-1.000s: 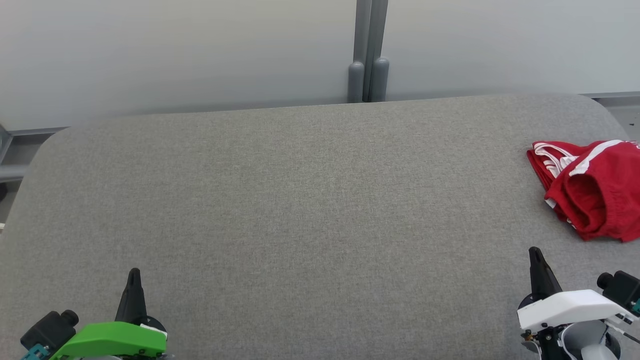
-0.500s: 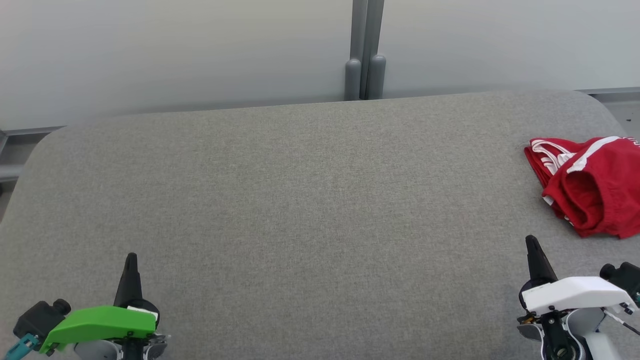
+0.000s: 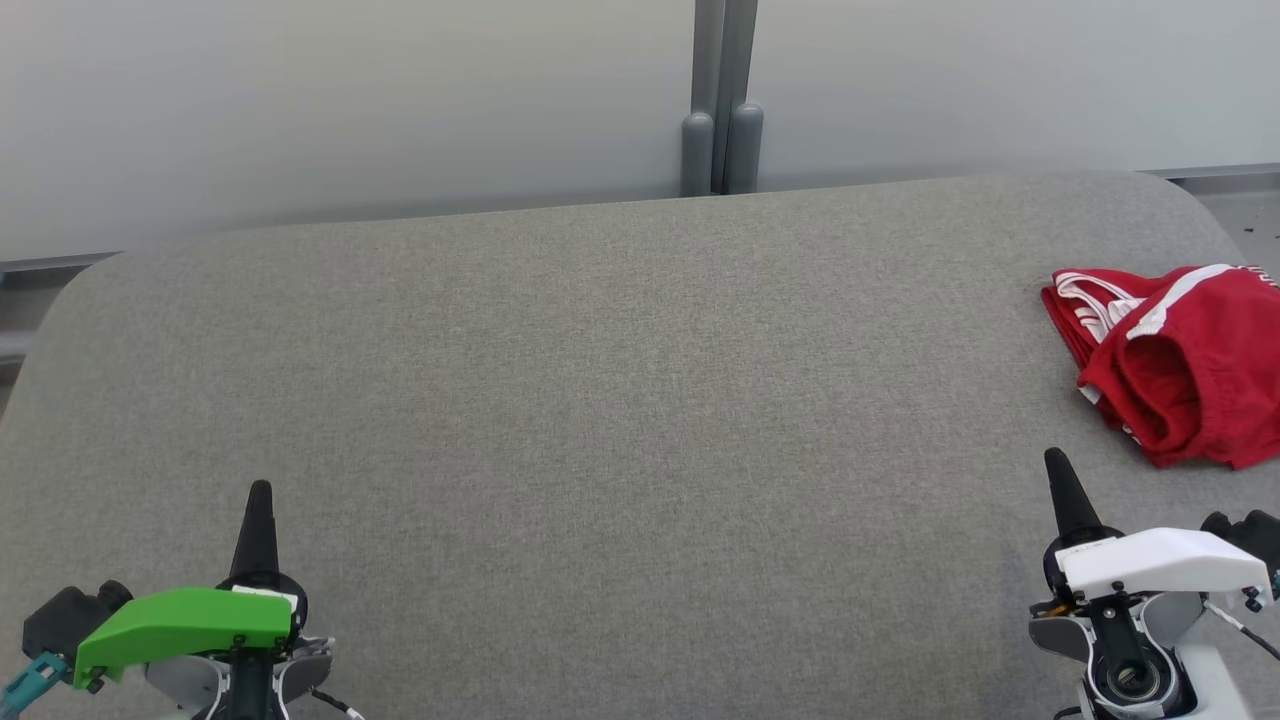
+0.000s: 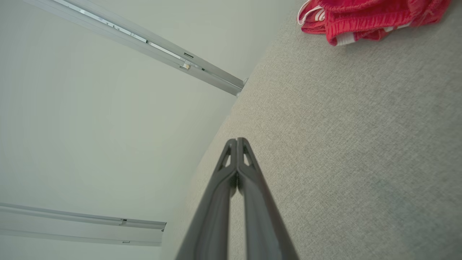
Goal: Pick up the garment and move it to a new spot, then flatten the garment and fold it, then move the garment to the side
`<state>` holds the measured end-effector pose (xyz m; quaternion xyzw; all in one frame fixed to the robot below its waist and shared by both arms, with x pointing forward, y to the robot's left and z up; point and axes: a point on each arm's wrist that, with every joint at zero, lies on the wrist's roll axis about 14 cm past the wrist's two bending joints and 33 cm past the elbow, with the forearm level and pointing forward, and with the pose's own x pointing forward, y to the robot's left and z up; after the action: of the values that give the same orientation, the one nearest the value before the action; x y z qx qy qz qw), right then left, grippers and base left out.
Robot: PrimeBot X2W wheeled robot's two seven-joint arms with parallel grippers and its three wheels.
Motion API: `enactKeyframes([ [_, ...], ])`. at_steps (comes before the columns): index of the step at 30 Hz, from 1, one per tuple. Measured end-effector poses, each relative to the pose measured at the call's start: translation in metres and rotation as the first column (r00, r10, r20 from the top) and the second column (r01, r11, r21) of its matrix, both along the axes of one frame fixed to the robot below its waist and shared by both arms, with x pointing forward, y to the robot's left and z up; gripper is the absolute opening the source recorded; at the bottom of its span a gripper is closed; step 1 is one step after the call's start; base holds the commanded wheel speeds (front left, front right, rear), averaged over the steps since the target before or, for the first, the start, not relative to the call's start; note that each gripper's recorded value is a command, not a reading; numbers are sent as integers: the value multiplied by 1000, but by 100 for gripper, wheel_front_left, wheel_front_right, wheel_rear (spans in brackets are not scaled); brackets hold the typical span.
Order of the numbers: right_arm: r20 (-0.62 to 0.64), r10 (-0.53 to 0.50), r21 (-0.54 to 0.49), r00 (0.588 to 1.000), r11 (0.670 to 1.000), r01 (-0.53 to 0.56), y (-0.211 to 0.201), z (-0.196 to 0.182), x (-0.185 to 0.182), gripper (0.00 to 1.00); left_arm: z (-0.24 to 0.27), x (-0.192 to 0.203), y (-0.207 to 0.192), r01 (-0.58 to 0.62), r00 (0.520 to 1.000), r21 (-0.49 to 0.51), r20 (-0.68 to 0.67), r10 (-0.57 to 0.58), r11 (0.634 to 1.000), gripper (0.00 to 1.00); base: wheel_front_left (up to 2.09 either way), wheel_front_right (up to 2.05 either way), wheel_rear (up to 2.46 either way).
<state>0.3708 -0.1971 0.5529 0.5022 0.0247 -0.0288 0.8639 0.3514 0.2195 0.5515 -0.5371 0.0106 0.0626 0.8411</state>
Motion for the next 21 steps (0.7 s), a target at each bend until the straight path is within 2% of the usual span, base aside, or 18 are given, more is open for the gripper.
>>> enactKeyframes([
  [21,24,-4,220,1000,976,-2,-1,10,11,0,13,17,-8,27,999,-181,39,-20,983,0,0,0,0],
])
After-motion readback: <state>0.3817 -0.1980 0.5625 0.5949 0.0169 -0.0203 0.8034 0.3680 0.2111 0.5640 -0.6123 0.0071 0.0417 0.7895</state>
